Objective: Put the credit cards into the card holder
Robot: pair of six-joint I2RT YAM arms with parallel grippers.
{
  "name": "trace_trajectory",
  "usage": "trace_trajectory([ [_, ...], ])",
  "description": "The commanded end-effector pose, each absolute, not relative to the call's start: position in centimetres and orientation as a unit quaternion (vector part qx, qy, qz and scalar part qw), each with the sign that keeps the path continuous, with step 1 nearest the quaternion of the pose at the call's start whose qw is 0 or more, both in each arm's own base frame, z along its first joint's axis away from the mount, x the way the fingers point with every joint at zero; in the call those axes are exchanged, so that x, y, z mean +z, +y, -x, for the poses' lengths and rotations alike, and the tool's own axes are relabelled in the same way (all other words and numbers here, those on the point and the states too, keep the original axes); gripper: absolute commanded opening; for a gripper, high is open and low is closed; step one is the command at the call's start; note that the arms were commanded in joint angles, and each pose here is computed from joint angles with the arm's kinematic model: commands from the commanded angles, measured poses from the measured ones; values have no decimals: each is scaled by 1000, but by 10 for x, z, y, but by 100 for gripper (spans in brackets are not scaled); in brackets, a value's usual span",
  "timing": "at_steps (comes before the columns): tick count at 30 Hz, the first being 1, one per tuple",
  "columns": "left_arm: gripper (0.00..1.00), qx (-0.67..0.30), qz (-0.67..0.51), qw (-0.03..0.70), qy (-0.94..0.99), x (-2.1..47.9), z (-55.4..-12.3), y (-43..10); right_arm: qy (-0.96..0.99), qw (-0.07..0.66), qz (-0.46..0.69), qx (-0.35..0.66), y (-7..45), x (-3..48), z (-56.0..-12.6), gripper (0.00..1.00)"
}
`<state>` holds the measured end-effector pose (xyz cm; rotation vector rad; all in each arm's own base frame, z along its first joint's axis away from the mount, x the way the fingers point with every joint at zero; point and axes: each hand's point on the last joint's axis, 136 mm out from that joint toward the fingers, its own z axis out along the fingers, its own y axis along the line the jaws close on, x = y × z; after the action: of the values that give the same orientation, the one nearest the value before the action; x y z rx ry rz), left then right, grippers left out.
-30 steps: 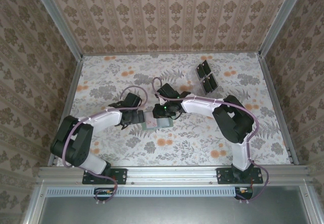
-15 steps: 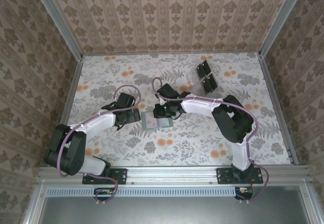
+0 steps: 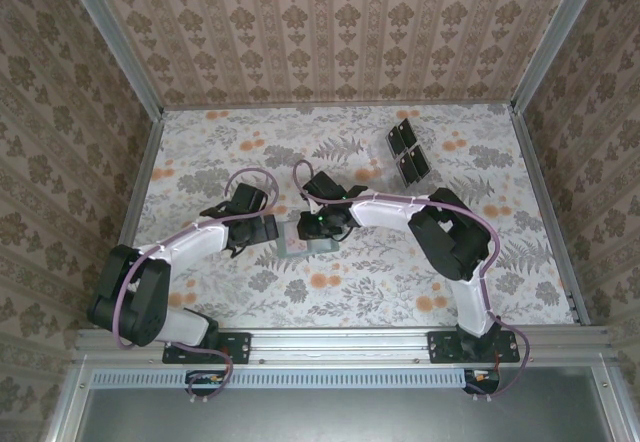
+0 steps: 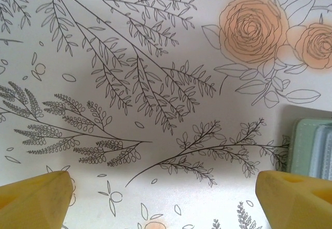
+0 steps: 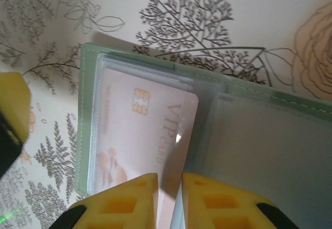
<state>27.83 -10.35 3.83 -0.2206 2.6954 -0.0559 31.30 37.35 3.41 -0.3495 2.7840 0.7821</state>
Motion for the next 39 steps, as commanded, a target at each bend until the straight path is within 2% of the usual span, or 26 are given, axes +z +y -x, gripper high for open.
trace_trajectory([
  [1, 100, -21, 73, 212, 974, 35, -275, -103, 947, 109, 122, 276, 383, 39, -312, 22],
  [7, 100, -29, 70, 215, 974, 38, -277, -106, 943, 126, 120, 282, 381, 58, -313, 24],
  [15, 100, -38, 66, 217, 973, 43, -282, -112, 936, 149, 116, 297, 379, 85, -313, 40],
  [25, 100, -69, 62, 231, 968, 49, -291, -124, 930, 194, 113, 291, 362, 121, -318, 53],
  [29, 100, -104, 58, 239, 964, 48, -293, -137, 936, 212, 101, 262, 338, 124, -325, 56],
  [39, 100, -167, 59, 245, 953, 43, -300, -163, 959, 242, 95, 114, 257, 109, -333, 62],
])
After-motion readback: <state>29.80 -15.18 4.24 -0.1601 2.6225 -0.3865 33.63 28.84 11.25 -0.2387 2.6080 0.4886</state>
